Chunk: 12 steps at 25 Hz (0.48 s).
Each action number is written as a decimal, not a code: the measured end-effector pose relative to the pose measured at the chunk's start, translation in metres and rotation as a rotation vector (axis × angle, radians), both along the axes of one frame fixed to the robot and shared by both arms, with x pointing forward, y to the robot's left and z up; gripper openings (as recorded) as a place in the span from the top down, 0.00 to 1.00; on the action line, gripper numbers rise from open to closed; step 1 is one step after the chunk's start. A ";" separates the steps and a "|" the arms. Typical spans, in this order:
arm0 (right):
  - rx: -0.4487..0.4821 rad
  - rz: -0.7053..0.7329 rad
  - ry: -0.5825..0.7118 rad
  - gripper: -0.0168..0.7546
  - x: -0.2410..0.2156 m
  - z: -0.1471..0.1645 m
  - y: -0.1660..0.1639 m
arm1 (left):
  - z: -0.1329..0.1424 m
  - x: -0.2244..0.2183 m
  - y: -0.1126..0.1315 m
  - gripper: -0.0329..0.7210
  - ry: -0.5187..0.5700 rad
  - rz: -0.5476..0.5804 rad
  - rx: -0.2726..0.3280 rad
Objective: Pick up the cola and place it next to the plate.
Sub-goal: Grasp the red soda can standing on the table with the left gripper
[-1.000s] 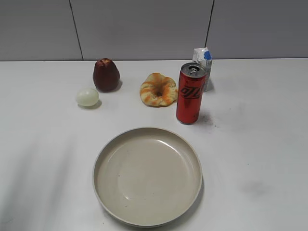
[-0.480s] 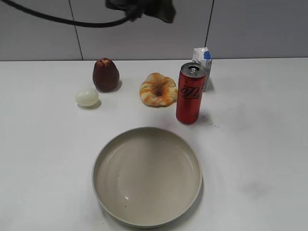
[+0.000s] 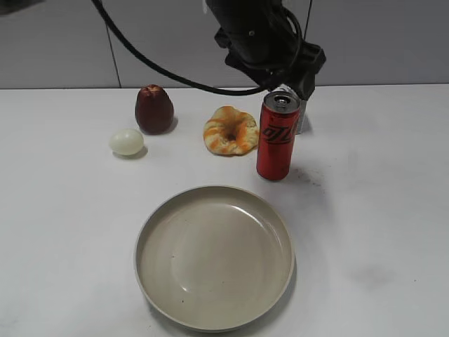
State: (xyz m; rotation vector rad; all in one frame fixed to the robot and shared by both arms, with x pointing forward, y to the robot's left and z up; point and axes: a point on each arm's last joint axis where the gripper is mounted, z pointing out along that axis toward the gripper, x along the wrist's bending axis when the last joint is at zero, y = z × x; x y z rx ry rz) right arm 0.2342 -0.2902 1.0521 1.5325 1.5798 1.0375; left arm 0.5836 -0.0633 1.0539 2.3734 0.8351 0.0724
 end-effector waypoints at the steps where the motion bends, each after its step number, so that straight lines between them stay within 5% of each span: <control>1: 0.000 0.000 0.000 0.28 0.000 0.000 0.000 | -0.003 0.001 -0.002 0.13 -0.001 0.000 -0.001; 12: 0.001 0.001 0.000 0.28 0.000 0.000 0.000 | -0.032 0.012 -0.011 0.13 -0.013 0.013 0.009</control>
